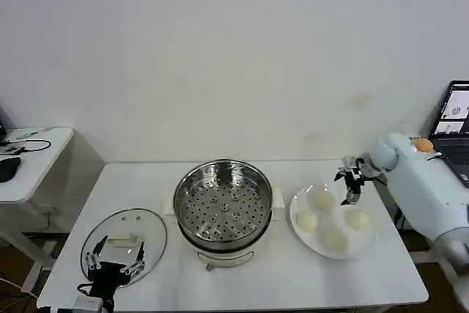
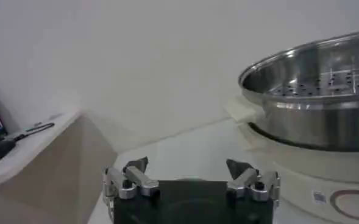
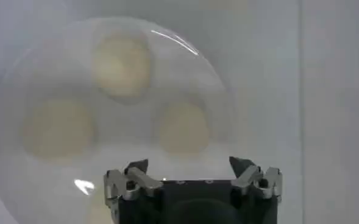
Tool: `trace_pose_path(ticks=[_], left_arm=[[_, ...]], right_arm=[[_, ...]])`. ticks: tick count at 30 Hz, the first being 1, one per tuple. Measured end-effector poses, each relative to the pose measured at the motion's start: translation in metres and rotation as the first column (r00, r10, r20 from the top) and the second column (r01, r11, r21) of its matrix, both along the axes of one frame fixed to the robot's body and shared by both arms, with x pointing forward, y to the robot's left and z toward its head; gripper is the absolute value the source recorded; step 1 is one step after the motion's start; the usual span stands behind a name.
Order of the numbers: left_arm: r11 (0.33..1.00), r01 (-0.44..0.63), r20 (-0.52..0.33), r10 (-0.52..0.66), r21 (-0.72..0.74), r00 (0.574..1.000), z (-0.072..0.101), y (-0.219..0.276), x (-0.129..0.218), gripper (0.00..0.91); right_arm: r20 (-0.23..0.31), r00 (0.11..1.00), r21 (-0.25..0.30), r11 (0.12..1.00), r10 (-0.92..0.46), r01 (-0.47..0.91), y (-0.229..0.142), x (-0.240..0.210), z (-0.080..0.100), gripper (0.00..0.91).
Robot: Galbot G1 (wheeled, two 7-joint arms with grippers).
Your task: Take steamed baozi put them in steamer then cover it.
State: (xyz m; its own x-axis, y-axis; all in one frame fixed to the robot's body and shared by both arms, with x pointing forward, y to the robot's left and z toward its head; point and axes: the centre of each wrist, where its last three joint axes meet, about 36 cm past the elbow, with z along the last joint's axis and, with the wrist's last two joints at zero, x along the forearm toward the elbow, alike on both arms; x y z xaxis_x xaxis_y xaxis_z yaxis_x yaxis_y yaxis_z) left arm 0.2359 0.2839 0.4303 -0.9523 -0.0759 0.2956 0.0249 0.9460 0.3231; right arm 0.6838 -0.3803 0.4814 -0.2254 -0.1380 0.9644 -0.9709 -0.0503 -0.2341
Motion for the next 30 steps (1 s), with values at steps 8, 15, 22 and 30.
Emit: trace_pose_path(ticks=[8,15,22,30], left_arm=[[1.0,-0.002,-0.005,0.002,0.003,1.0,-0.001,0.0,-0.002,0.907],[1.0,-0.004,-0.007,0.004,0.001,1.0,-0.002,0.0,-0.001,0.907],[1.0,-0.006,-0.012,0.006,0.002,1.0,-0.004,0.0,-0.001,0.907],[1.0,-0.005,-0.013,0.005,0.0,1.0,-0.004,0.0,-0.001,0.907]], right_arm=[[-0.02,1.0,-0.001,1.0,0.005,-0.005,0.012,0.006,-0.02,0.907],[-0.025,1.0,-0.001,1.0,-0.004,0.004,0.013,0.008,-0.03,0.907],[-0.018,1.0,0.003,1.0,-0.017,0.017,0.01,0.01,-0.033,0.695],[-0.009,1.0,0.008,1.0,-0.028,0.028,0.006,0.011,-0.03,0.665]])
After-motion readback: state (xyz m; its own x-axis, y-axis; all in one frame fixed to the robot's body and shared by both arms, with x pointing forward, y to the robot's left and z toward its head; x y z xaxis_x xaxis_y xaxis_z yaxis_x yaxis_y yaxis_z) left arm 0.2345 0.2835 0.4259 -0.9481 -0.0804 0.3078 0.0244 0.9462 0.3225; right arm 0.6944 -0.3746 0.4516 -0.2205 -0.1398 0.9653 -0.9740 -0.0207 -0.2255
